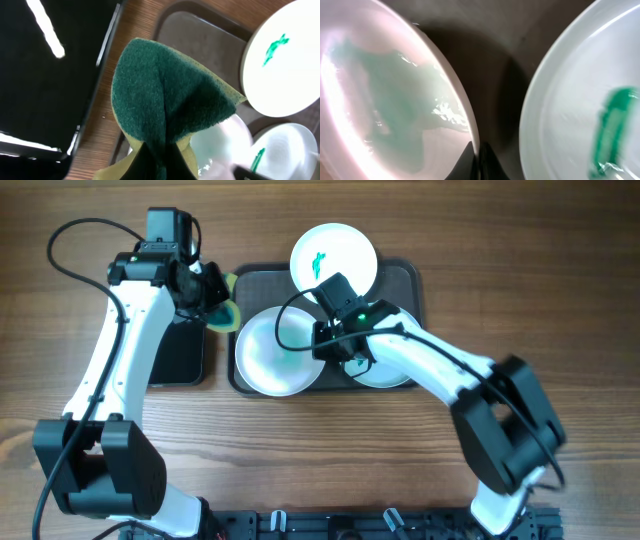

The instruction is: Clean dirty plates on tray and stack at the side

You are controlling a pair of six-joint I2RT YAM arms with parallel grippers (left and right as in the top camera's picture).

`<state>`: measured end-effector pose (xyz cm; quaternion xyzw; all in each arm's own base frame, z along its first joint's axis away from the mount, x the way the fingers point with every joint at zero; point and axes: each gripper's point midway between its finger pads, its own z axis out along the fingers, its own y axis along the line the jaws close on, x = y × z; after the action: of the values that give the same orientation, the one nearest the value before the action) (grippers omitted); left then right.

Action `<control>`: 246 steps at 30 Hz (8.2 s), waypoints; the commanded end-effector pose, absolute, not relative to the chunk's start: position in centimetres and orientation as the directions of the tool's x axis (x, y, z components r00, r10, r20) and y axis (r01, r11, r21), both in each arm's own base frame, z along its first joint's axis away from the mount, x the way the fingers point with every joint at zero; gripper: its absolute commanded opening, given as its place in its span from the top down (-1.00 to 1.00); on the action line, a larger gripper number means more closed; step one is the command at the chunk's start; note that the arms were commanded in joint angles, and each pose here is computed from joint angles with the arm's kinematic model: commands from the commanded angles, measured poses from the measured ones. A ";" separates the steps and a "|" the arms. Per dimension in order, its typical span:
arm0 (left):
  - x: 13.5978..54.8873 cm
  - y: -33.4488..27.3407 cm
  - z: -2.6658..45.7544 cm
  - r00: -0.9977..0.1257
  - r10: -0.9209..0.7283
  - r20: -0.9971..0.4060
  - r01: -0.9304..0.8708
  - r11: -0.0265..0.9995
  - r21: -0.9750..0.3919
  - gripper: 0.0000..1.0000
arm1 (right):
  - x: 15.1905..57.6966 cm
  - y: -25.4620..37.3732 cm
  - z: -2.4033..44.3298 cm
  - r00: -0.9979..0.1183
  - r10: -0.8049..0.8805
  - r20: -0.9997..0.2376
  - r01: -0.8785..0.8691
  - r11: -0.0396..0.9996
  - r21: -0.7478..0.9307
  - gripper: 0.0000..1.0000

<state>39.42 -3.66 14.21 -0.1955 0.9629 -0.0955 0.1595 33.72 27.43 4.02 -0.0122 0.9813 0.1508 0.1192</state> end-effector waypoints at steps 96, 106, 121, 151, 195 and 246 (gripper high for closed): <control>39.7 -0.2 14.1 -0.851 -0.415 -0.322 -0.387 0.910 -0.151 0.92 | 32.8 -12.2 5.4 -0.531 0.783 -0.324 0.756 0.611 0.236 0.91; 39.7 -0.2 14.1 -0.851 -0.416 -0.322 -0.387 0.910 -0.151 0.92 | 32.8 -10.7 3.7 -0.583 0.747 -0.320 0.720 0.657 0.222 0.91; 39.7 -0.2 14.1 -0.851 -0.416 -0.322 -0.387 0.910 -0.151 0.92 | 36.1 -6.5 9.2 -0.734 0.604 -0.311 0.509 0.792 0.336 0.09; 39.7 -0.2 14.1 -0.851 -0.415 -0.322 -0.386 0.910 -0.151 0.92 | 51.6 17.3 3.7 -0.957 0.036 -0.289 -0.075 0.928 0.366 0.24; 39.5 -3.0 12.7 -0.891 -0.364 -0.272 -0.331 0.930 -0.159 0.92 | 36.8 29.0 -0.2 -0.998 0.057 0.025 0.060 0.984 0.170 0.91; 34.3 -12.8 -1.4 -0.997 -0.066 0.041 -0.076 0.918 -0.388 0.92 | 35.8 28.2 -2.5 -0.998 -0.018 0.063 -0.002 0.973 0.232 0.91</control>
<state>38.03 -9.32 0.65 -0.0758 0.9900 -0.0988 0.0664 36.53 29.63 0.17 -0.0180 0.9859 0.1652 -0.0220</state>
